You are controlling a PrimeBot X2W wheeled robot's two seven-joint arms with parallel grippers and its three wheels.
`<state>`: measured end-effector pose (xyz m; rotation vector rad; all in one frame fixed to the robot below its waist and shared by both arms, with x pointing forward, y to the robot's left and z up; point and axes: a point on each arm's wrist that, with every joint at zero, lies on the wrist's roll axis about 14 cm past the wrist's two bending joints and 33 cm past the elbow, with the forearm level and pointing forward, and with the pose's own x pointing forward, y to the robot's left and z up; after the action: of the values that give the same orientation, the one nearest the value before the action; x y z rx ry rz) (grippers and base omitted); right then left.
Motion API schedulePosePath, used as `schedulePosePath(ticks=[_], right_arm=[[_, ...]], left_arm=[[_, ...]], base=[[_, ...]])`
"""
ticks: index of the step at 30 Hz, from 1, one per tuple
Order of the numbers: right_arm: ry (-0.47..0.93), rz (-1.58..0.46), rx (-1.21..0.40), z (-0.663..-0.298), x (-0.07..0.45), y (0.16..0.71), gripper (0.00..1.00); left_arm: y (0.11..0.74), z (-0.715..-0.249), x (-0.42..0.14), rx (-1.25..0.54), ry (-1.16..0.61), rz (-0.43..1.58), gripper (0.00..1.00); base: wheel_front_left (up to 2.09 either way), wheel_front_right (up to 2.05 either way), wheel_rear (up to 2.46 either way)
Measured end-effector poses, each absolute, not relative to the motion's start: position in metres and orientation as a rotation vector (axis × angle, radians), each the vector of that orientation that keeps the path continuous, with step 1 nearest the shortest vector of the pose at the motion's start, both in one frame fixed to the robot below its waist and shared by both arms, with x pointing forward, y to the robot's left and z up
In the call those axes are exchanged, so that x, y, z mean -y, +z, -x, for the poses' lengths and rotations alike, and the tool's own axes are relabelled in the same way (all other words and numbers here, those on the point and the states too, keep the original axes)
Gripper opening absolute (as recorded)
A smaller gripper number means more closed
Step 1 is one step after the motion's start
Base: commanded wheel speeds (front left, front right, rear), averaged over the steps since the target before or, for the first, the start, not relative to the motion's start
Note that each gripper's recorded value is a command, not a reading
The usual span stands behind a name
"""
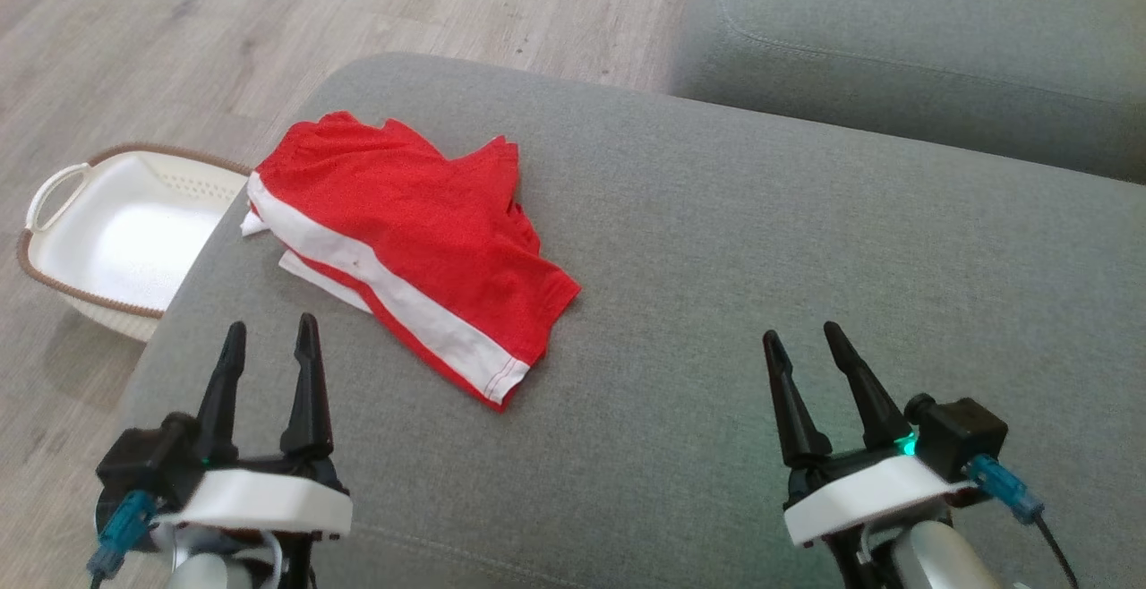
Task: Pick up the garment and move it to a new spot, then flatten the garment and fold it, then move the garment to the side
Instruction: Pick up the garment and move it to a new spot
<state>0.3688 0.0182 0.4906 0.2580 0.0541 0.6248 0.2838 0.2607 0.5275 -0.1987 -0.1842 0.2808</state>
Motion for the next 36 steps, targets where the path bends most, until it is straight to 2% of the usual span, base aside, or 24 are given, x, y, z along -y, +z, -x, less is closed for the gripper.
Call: schedulePosePath(ticks=[12,26,32,36], right_arm=[[0.611,-0.269,-0.084,-0.373,-0.015,0.480,1.00],[0.461,-0.278,-0.120,-0.413,0.027,0.452,1.00],[0.410,-0.281,-0.129,-0.421,0.044,0.445,1.00],[0.383,-0.281,-0.131,-0.423,0.053,0.443,1.00]], left_arm=[[0.515,-0.291,-0.259,0.135,0.262,0.173,1.00],[0.403,-0.367,-0.184,-0.391,-0.141,0.019,1.00],[0.366,-0.371,-0.173,-0.566,-0.221,-0.003,1.00],[0.358,-0.378,-0.170,-0.615,-0.247,-0.010,1.00]], base=[[0.00,0.00,0.00],[0.00,0.00,0.00],[0.00,0.00,0.00],[0.00,0.00,0.00]])
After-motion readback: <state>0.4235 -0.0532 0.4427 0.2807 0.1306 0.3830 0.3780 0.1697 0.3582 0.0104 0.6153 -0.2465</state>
